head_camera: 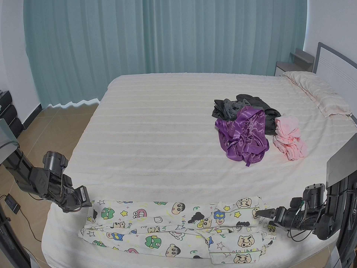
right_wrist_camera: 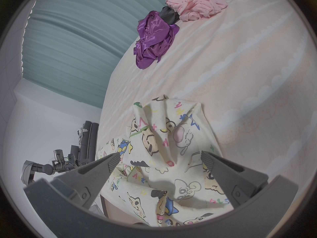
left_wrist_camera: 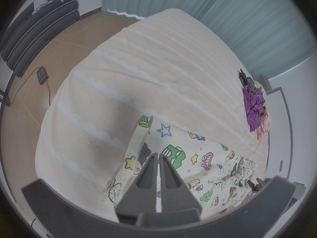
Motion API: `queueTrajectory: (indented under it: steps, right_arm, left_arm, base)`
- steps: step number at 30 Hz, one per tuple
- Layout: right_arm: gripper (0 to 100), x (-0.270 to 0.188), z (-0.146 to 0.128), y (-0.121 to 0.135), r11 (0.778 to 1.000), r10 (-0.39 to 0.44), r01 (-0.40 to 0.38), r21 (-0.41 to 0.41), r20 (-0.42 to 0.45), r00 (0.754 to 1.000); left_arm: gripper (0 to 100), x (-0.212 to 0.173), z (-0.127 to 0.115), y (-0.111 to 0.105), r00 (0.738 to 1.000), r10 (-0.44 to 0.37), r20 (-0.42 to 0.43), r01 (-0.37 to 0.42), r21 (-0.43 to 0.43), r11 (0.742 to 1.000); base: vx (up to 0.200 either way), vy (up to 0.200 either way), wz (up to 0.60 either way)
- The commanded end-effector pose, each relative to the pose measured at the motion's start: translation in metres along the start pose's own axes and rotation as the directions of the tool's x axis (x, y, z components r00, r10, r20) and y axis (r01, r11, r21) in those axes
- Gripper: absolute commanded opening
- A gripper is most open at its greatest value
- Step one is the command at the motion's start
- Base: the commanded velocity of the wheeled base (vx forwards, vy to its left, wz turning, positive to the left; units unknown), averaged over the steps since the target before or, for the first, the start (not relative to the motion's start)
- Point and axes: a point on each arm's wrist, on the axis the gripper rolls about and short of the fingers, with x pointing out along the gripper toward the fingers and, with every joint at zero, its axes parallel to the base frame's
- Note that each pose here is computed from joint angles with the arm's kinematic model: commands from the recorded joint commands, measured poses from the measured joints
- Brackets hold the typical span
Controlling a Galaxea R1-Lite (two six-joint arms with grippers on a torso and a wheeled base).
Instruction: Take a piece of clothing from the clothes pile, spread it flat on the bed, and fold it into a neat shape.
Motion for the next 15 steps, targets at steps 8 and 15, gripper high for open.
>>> queueTrajectory:
  steps: [8,15]
  right_arm:
    - [100,-0.002,-0.005,-0.002,1.0,-0.013,0.013,0.009,-0.021,1.0]
    - [100,-0.001,-0.005,-0.003,1.0,-0.017,0.017,0.012,-0.026,1.0]
  left_arm:
    - [100,0.003,-0.016,0.013,0.996,-0.022,-0.082,0.024,0.014,1.0]
    - [100,0.006,-0.02,0.013,0.995,-0.021,-0.1,0.024,0.031,0.999]
  base:
    - [0.0,0.0,0.0]
    - [0.0,0.0,0.0]
